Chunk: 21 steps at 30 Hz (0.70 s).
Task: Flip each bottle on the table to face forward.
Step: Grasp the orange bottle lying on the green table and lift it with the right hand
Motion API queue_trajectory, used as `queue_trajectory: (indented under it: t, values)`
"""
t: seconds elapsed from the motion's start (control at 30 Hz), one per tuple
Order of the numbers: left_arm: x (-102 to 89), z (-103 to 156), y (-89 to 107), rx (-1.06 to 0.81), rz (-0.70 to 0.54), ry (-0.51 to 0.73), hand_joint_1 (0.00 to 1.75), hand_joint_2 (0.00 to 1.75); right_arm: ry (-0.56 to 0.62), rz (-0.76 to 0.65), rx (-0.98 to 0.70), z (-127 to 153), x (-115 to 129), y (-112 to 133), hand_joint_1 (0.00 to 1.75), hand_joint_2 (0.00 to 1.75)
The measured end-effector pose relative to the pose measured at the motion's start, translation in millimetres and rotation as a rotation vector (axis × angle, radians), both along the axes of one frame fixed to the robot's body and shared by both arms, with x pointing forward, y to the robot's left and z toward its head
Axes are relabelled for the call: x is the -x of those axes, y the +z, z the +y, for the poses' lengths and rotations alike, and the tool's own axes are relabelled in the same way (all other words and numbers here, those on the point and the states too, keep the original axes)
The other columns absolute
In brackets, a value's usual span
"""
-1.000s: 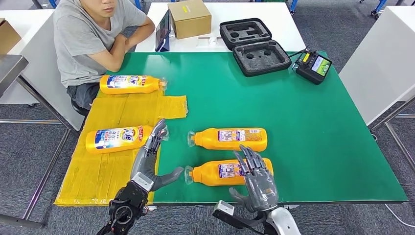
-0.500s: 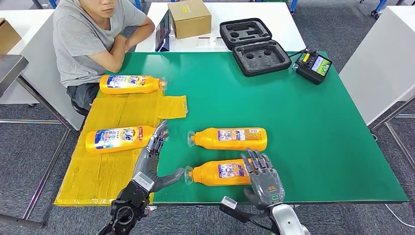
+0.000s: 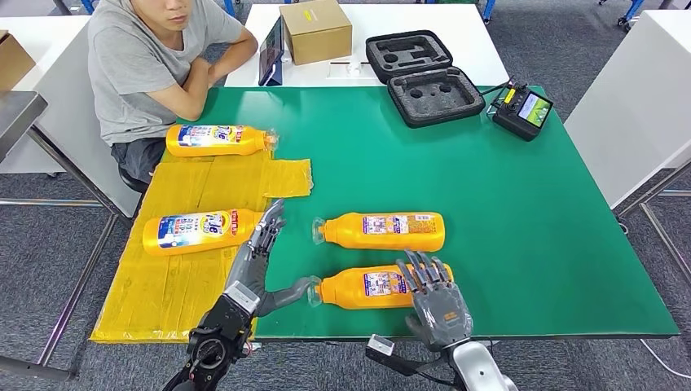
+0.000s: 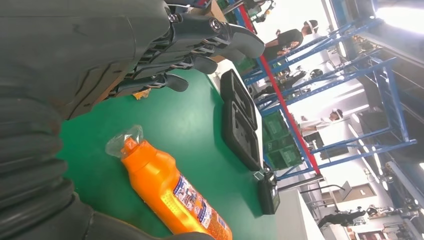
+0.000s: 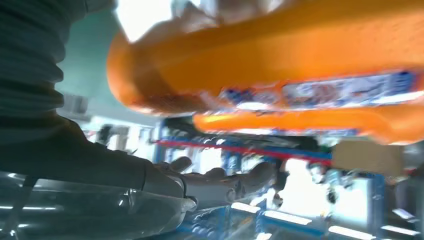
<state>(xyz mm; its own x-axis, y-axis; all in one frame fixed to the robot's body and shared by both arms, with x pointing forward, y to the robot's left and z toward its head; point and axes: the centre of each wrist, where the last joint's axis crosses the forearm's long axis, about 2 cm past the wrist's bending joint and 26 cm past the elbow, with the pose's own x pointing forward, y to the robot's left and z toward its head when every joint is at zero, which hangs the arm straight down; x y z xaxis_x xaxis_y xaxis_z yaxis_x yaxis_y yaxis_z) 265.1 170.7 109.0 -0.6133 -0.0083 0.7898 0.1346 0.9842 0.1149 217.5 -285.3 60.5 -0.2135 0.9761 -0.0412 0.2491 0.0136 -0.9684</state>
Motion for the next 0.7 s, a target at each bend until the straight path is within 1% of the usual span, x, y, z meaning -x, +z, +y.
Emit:
queue_trajectory:
  t: [0.07, 0.13, 0.37, 0.7]
  values:
    - [0.1, -0.5, -0.9, 0.001, 0.004, 0.0, 0.0, 1.75, -0.045, -0.034, 0.017, -2.7, -0.8, 2.0, 0.0, 1.75]
    - [0.2, -1.2, -1.5, 0.001, 0.006, 0.001, 0.0, 1.75, -0.066, -0.053, 0.026, -4.7, -1.8, 3.7, 0.0, 1.75]
    - [-0.8, -5.1, -1.4, -0.004, 0.006, -0.012, 0.0, 1.75, -0.031, -0.051, 0.049, -7.7, -5.0, 4.8, 0.0, 1.75]
    - [-1.6, -6.7, -2.2, -0.008, 0.009, -0.017, 0.0, 1.75, -0.075, -0.022, 0.053, -20.1, -11.0, 0.8, 0.0, 1.75]
